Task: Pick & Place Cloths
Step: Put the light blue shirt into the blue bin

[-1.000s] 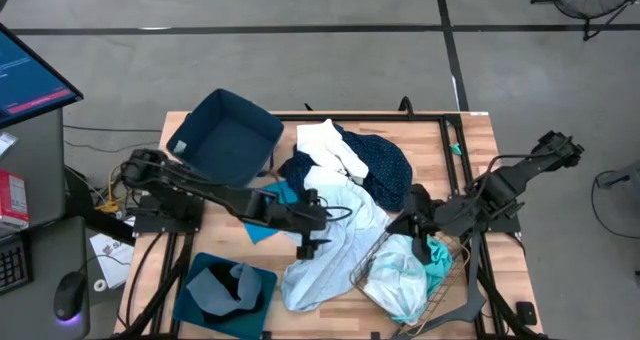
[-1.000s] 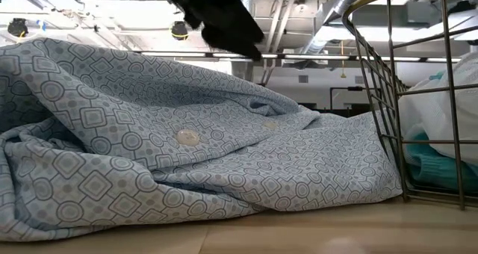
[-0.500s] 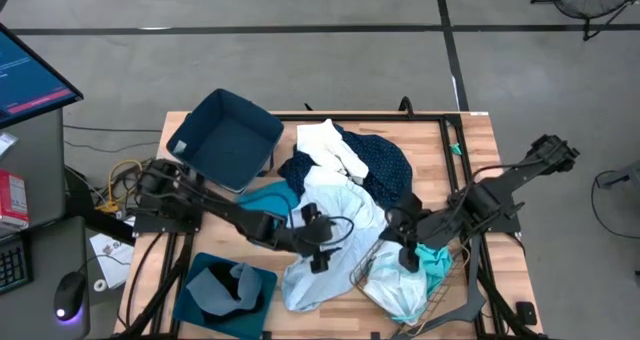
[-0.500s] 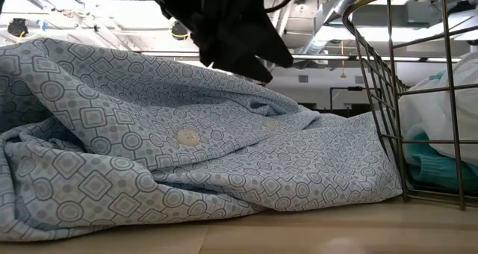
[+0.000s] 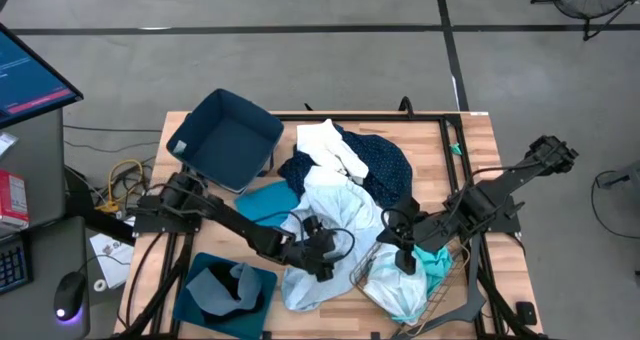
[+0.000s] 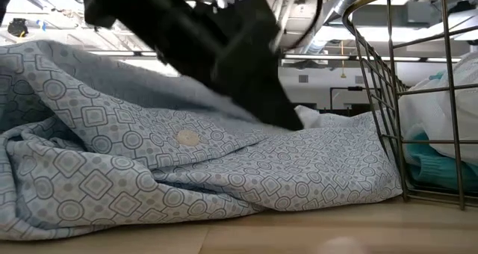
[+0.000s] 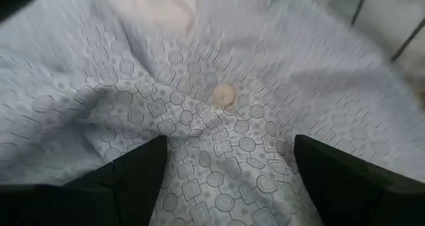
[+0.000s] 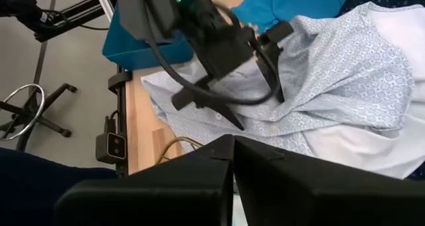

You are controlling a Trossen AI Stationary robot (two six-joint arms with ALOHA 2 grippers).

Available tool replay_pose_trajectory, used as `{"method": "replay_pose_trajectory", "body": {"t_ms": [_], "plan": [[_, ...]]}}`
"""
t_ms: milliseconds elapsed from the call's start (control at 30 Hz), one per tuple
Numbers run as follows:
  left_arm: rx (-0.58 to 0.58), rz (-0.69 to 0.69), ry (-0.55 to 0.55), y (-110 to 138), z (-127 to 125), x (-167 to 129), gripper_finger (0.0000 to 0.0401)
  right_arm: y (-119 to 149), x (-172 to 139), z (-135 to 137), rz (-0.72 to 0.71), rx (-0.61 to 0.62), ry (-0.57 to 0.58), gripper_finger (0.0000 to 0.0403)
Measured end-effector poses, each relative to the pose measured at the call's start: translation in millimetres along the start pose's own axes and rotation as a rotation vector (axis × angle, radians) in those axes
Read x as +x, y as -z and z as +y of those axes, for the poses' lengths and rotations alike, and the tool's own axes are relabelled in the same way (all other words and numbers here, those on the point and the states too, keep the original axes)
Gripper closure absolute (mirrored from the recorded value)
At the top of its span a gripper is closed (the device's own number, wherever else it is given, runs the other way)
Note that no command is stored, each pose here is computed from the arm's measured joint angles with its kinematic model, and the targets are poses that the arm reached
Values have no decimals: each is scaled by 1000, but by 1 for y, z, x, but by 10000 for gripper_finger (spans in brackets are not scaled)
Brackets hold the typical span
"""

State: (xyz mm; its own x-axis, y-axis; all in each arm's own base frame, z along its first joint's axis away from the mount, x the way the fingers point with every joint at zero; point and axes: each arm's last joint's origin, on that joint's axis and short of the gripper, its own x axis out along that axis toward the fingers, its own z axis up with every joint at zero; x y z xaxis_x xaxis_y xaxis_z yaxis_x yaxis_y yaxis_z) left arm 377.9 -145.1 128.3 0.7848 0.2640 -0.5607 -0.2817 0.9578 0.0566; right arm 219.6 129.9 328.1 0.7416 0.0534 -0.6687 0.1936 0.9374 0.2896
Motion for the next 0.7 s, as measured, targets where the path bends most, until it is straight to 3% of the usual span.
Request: {"method": "replay_pose_trajectory", "body": {"t_ms": [133, 233, 333, 500, 700], "plan": [[9, 41, 12, 12, -2, 9, 93, 0, 0, 0, 0, 0, 0, 398], [8, 62, 11, 15, -2, 10, 126, -1, 0, 1, -7, 3, -6, 398], [-19, 99, -14, 17, 4, 12, 201, -1, 0, 1, -8, 3, -6, 399], [-57, 161, 38, 15, 14, 18, 373, -1, 0, 1, -8, 3, -6, 397], [-92, 170, 77, 1, 22, 9, 397, -1, 0, 1, -8, 3, -6, 399]]}}
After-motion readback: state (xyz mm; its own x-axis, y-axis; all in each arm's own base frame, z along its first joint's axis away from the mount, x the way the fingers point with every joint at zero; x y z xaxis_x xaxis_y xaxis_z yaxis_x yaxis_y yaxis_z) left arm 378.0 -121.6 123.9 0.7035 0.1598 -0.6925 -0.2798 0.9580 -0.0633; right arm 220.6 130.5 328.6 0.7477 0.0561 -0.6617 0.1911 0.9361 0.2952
